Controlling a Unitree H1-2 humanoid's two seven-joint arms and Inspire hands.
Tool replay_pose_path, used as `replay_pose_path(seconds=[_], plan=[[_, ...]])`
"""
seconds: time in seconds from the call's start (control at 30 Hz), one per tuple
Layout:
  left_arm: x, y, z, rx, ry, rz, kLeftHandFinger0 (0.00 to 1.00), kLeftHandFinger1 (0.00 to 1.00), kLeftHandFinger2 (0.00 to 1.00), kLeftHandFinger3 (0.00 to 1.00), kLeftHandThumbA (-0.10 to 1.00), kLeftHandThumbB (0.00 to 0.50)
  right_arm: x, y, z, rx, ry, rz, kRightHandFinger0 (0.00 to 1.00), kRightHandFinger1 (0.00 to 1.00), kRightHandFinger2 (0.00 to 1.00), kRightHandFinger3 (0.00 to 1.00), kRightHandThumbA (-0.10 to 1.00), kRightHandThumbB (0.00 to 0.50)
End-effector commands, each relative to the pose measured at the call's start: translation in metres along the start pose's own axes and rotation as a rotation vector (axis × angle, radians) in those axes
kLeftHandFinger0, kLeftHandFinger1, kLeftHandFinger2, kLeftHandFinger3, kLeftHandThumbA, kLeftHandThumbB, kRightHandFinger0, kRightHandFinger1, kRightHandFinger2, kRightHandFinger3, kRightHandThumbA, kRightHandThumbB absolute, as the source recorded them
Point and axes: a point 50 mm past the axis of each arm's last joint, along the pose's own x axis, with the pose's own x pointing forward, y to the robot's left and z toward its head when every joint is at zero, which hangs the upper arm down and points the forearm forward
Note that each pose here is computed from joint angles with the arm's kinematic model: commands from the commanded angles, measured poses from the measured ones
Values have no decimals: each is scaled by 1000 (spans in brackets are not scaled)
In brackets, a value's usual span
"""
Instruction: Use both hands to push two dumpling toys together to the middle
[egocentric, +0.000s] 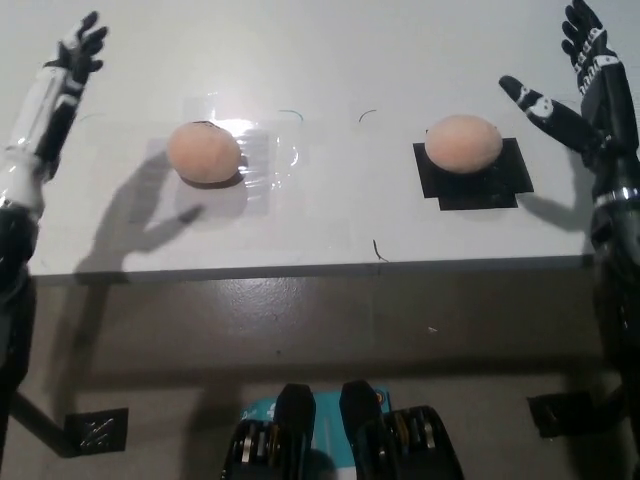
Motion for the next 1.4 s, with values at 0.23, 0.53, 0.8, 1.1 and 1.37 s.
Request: replay_pose_path(seconds=[0.23,0.53,0.8,1.1,1.37], plan=[[50,6,-8,55,89,-60,1000,1000,1000,1000,1000,422,59,10,13,-5,8,-70,1000,1000,1000,1000,1000,364],[59,-1,-16,160,110,-82,1000,1000,1000,1000,1000,291,61,17,-4,13,116,-60,1000,1000,1000,1000,1000,377],[54,0,-25,183,100,-102,1000,1000,1000,1000,1000,298,61,18,-9,15,165,-44,1000,1000,1000,1000,1000,342],[47,-14,-30,232,112,-144,1000,1000,1000,1000,1000,364,55,34,-18,8,211,-14,1000,1000,1000,1000,1000,291],[43,-22,-34,219,103,-161,1000,1000,1000,1000,1000,351,46,39,-26,42,226,-6,1000,1000,1000,1000,1000,296]])
